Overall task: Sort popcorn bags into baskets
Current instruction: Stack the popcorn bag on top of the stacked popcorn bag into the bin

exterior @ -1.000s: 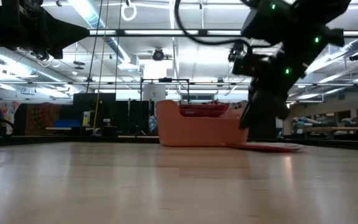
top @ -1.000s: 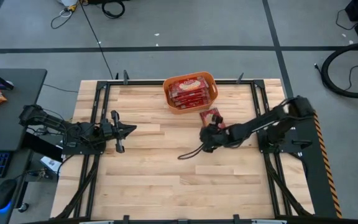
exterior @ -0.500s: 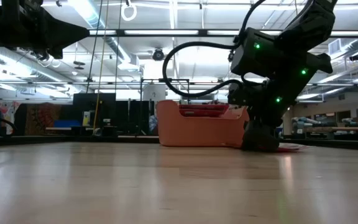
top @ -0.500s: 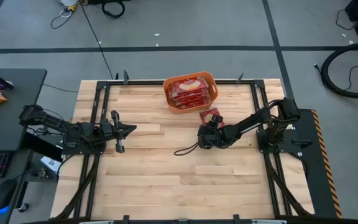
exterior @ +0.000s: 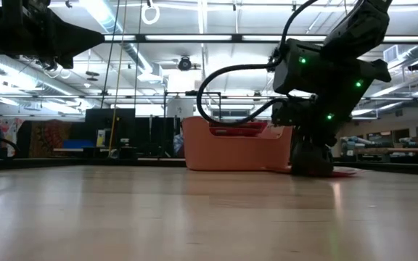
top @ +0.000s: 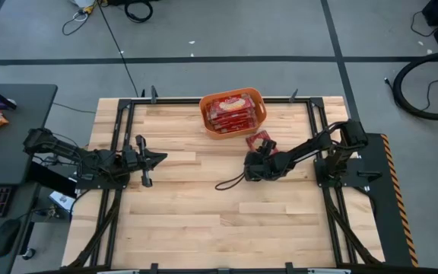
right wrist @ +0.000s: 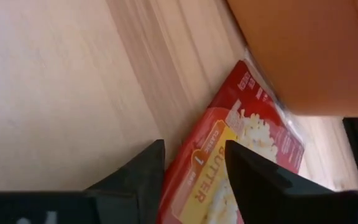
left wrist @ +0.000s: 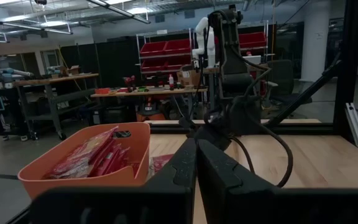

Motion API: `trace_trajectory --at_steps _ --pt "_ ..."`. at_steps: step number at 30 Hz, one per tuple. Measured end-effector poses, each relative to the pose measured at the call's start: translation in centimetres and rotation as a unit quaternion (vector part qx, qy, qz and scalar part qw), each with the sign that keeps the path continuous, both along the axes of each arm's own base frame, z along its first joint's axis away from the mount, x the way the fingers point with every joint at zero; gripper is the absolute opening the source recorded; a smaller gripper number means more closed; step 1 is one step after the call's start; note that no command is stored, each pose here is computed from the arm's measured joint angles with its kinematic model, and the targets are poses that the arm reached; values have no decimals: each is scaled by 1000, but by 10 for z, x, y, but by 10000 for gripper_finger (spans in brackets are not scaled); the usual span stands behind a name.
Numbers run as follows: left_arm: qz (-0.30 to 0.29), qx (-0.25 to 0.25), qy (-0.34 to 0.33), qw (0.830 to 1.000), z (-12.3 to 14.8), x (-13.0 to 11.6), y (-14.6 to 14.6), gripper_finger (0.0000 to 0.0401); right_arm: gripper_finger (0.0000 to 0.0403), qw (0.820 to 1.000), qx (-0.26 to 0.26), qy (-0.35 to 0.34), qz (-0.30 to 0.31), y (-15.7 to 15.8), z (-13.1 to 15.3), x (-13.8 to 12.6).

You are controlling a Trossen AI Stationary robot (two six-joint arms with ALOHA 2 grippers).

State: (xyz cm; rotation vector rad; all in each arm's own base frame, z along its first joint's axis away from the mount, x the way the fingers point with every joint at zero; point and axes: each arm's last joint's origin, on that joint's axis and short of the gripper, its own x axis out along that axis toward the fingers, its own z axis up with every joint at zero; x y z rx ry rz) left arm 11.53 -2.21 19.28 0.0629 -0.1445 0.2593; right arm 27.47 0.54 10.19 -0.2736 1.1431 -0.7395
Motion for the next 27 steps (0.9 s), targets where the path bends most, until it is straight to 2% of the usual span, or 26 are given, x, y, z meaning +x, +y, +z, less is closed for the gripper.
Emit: trace_trajectory --at_steps 6,12,20,27 --pt "0 0 0 1000 0 0 0 18 147 997 56 -1 -45 -4 0 -6" --pt "0 0 0 1000 0 0 0 18 106 995 71 32 -66 -6 2 -15" --pt "0 0 0 1000 0 0 0 18 10 990 105 72 -61 -5 14 -29" --pt "0 0 0 1000 0 0 0 18 5 991 115 58 -46 0 32 -36"
